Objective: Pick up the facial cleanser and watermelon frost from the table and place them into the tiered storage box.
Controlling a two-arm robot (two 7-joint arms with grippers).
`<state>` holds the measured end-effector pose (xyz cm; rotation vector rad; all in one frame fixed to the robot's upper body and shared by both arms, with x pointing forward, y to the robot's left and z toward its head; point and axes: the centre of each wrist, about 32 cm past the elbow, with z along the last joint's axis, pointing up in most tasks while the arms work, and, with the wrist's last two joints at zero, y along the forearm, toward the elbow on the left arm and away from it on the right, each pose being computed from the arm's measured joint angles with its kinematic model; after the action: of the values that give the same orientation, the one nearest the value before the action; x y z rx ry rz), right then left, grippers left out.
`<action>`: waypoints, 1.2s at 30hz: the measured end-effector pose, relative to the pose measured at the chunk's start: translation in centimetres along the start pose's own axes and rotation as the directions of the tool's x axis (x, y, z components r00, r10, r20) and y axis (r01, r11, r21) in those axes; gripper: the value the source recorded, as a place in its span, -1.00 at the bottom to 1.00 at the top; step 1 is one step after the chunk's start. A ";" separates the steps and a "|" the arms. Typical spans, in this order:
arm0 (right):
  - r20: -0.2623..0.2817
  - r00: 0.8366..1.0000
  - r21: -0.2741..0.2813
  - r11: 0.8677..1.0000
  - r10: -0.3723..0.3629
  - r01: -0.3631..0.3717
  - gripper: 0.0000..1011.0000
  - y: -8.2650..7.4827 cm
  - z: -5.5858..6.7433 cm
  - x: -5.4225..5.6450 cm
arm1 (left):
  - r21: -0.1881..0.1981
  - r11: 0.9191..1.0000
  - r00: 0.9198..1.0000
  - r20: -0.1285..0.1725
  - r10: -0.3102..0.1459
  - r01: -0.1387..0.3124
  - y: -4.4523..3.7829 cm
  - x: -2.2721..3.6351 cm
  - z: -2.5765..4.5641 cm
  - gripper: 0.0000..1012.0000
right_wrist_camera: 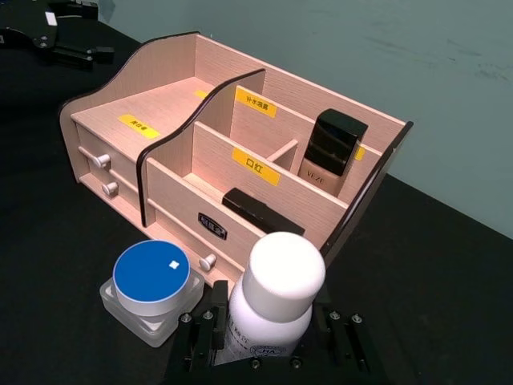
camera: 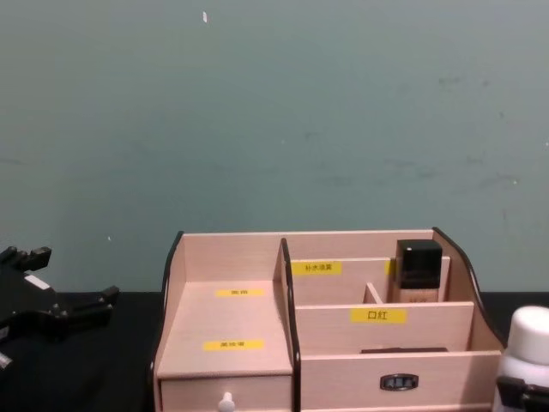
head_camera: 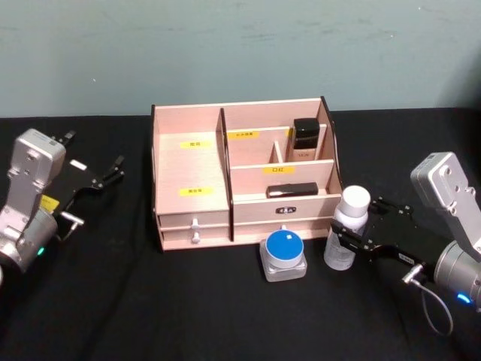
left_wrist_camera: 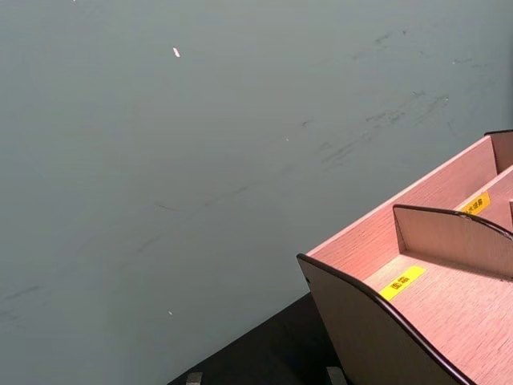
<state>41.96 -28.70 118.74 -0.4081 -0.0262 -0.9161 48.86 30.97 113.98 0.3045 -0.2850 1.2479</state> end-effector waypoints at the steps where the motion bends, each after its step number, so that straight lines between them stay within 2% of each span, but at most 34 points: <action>1: 0.000 1.000 0.000 1.000 0.000 0.000 0.22 0.0 0.0 0.0 | 0.000 1.000 1.000 0.000 0.000 0.000 0.00 0.00 0.00 0.98; 12: -0.027 1.000 0.001 1.000 0.009 -0.009 0.22 -0.1 -0.2 -0.1 | 0.000 1.000 1.000 0.000 0.000 0.000 0.00 0.00 0.00 0.98; 24: -0.032 0.999 -0.001 1.000 0.019 -0.019 0.22 -0.1 -0.1 -0.1 | 0.000 1.000 1.000 0.000 0.000 0.000 0.00 0.00 0.00 0.98; 31: -0.030 0.999 0.005 1.000 0.019 -0.019 0.22 -0.2 0.3 -0.1 | 0.000 1.000 1.000 0.000 0.000 0.000 0.00 0.00 0.00 0.98; 36: -0.019 1.000 0.016 1.000 0.019 -0.019 0.22 -0.2 0.9 0.0 | 0.000 1.000 1.000 0.000 0.000 0.000 0.00 0.00 0.00 0.98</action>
<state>41.98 -28.48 119.67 -0.3842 -0.0120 -0.9007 48.86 30.97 113.98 0.3045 -0.2850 1.2480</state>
